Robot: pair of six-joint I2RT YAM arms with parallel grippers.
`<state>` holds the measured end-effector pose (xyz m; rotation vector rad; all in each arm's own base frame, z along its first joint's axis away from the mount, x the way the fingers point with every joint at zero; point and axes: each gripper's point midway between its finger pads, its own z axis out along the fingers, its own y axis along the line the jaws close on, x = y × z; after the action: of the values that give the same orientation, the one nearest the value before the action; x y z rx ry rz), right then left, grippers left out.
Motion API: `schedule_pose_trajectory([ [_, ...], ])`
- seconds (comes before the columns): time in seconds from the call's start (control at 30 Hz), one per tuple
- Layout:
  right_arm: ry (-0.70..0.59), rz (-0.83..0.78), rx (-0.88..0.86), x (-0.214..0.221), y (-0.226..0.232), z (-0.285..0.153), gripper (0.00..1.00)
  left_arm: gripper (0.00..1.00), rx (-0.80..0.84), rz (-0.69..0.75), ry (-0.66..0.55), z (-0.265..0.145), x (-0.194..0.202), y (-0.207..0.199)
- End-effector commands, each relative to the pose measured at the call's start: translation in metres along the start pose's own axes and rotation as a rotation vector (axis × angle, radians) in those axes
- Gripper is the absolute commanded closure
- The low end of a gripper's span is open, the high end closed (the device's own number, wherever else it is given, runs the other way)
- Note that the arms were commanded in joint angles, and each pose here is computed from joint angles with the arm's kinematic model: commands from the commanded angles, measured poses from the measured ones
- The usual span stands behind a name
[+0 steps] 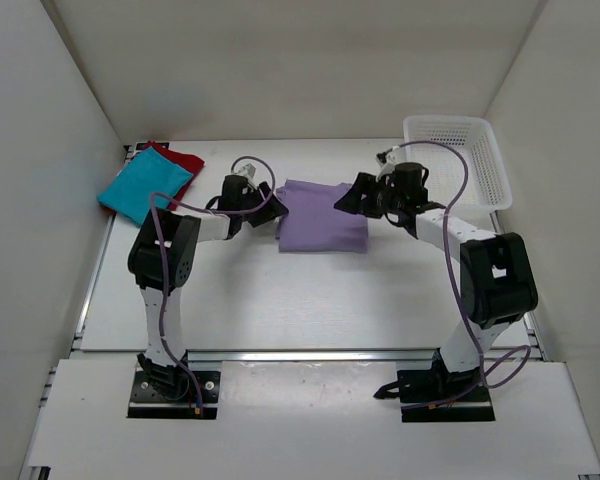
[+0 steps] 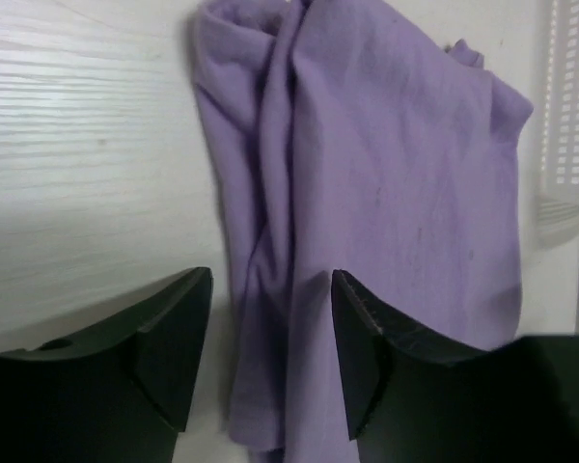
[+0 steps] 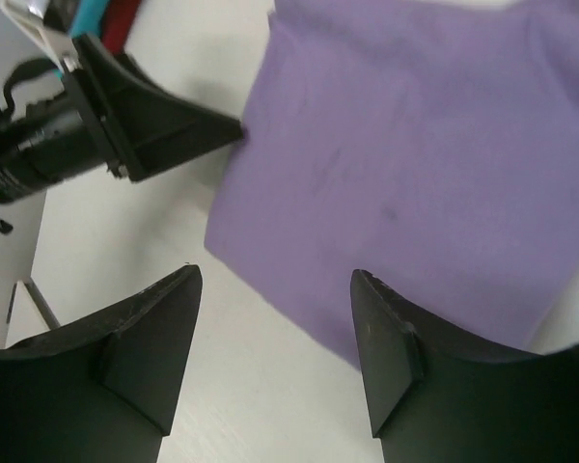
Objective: Fold and stack the t-shirts
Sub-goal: Put the neatly folded tshirt into the corner of the board with the left arm
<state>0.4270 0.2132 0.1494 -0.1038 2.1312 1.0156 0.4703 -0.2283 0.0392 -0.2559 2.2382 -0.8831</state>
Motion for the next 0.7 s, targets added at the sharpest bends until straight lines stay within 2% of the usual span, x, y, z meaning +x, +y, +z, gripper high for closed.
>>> schedule_pose_trajectory([
  [0.0, -0.046, -0.011, -0.042, 0.005, 0.011, -0.010, 0.39, 0.38, -0.055, 0.072, 0.102, 0.015, 0.032, 0.009],
  [0.07, -0.060, -0.007, -0.084, 0.013, 0.022, -0.020, 0.39, 0.48, -0.030, 0.092, 0.113, 0.029, 0.030, -0.010],
  [0.13, -0.059, 0.000, -0.106, 0.020, 0.029, -0.026, 0.38, 0.68, -0.014, 0.093, 0.146, 0.046, 0.040, -0.017],
  [0.2, -0.058, -0.004, -0.092, 0.026, 0.023, -0.033, 0.39, 0.82, 0.035, 0.075, 0.137, 0.056, 0.036, -0.034],
  [0.23, -0.057, 0.004, -0.087, 0.030, 0.023, -0.040, 0.39, 0.85, 0.057, 0.064, 0.134, 0.058, 0.033, -0.042],
  [0.3, -0.071, 0.021, -0.092, 0.035, 0.020, -0.052, 0.39, 0.98, 0.115, 0.034, 0.103, 0.060, 0.018, -0.063],
  [0.47, -0.067, 0.022, -0.089, 0.065, 0.019, -0.074, 0.39, 1.00, 0.211, 0.066, -0.018, 0.041, -0.070, -0.120],
  [0.57, -0.068, 0.035, -0.088, 0.081, 0.017, -0.084, 0.39, 1.00, 0.244, 0.050, -0.119, 0.011, -0.140, -0.131],
  [0.67, -0.007, 0.060, -0.088, 0.106, 0.013, -0.081, 0.39, 1.00, 0.284, 0.039, -0.252, -0.033, -0.220, -0.135],
])
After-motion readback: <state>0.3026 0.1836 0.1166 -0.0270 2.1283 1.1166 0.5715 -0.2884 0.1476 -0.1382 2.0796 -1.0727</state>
